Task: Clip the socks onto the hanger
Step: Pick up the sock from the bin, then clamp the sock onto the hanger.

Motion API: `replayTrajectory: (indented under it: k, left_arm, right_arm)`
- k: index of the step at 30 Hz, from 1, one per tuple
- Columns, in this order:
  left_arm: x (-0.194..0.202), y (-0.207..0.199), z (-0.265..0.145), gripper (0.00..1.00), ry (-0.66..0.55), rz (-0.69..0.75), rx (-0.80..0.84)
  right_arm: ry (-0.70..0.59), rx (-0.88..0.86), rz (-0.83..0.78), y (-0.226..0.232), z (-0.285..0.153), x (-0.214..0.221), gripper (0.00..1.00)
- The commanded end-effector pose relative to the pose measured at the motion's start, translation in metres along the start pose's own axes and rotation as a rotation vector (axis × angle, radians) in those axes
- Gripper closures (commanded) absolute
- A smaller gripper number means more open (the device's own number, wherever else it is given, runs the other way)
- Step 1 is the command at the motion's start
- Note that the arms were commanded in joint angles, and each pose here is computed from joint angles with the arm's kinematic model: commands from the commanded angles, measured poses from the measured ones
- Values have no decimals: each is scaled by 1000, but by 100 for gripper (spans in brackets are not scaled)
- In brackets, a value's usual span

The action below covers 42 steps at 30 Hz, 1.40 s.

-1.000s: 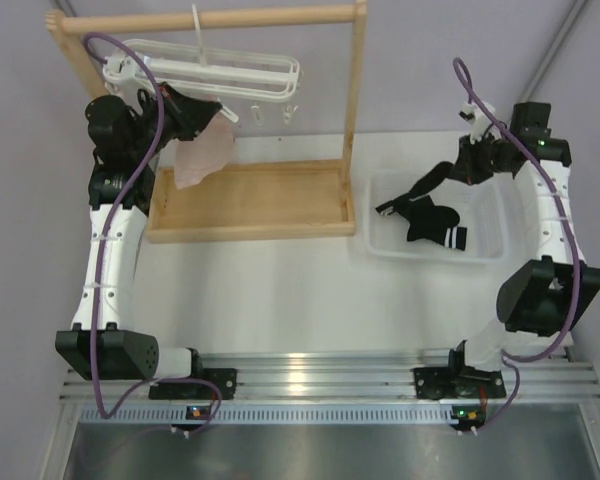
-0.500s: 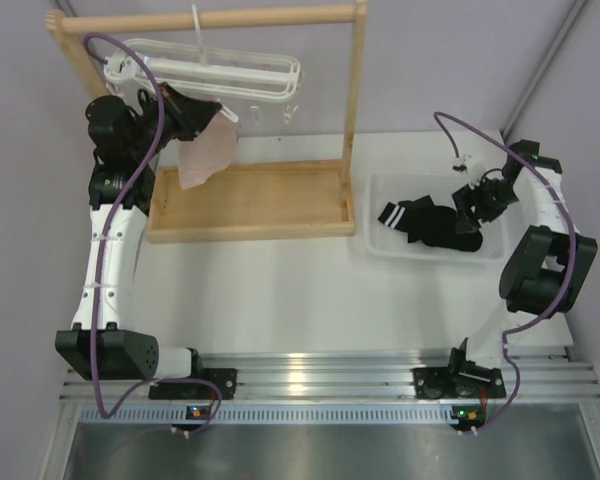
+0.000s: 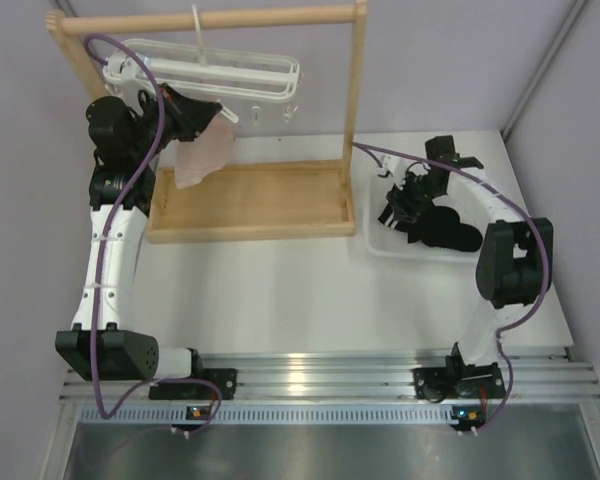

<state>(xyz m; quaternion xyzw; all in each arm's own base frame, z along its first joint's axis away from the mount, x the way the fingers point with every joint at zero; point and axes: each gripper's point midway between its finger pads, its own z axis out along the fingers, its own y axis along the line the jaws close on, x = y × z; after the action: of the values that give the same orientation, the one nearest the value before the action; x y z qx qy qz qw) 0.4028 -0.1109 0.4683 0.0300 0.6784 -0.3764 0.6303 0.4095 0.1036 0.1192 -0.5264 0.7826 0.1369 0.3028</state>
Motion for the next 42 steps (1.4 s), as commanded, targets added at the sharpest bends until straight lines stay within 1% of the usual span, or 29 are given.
replayTrajectory:
  k: [1,5,10,13,14,16,17,19,20,23,24,26,27,29,30,33,38,41,42]
  left_arm:
    - [4,-8,-6,100,17,4,25]
    - [2,-8,-6,100,13,7,21]
    - [3,-6,-5,100,16,6,18]
    - [3,-5,-4,100,16,4,14]
    - [4,-5,-4,100,18,4,14]
    - [4,-4,-4,100,18,8,12]
    - [3,-5,-4,100,17,9,14]
    - [4,-5,-5,100,20,10,14]
    - [3,-5,-5,100,19,11,14]
    - [3,-6,-6,100,21,11,17]
    - [3,-6,-6,100,20,14,18]
    - [2,-8,-6,100,18,15,20]
    - [1,-9,-6,100,19,16,24]
    - [1,-10,-6,100,19,17,27]
    - [0,-11,-6,100,19,19,29]
    - [-1,-11,-6,100,16,15,29]
    - [-4,-15,-7,100,10,12,36]
    - [-5,-16,-8,100,10,9,40]
    - [-5,-17,-8,100,11,6,41]
  right_arm:
    - [-30,27,-45,-21,30,-10,48]
    - [-7,30,-53,-26,53,-6,48]
    - [34,18,-34,-30,79,12,48]
    - [86,-8,-38,-24,91,24,57]
    - [85,-5,-55,-26,91,22,65]
    - [66,-9,-64,-22,88,20,77]
    - [64,-9,-77,-20,86,19,88]
    - [52,-8,-84,-16,74,12,97]
    - [48,-4,-82,-16,69,12,100]
    - [0,26,-71,-18,39,-1,100]
    - [-23,53,-66,-22,19,-8,100]
    - [-78,65,-54,-21,-2,-21,100]
    - [-113,99,-65,-23,-24,-33,100]
    - [-178,109,-80,-18,-45,-53,100]
    - [-213,132,-101,-14,-63,-66,100]
    - [-325,144,-125,-2,-98,-106,100]
    - [-505,177,-173,21,-140,-179,100]
    - [-623,162,-240,52,-151,-234,100]
    - [-639,178,-250,55,-153,-244,100]
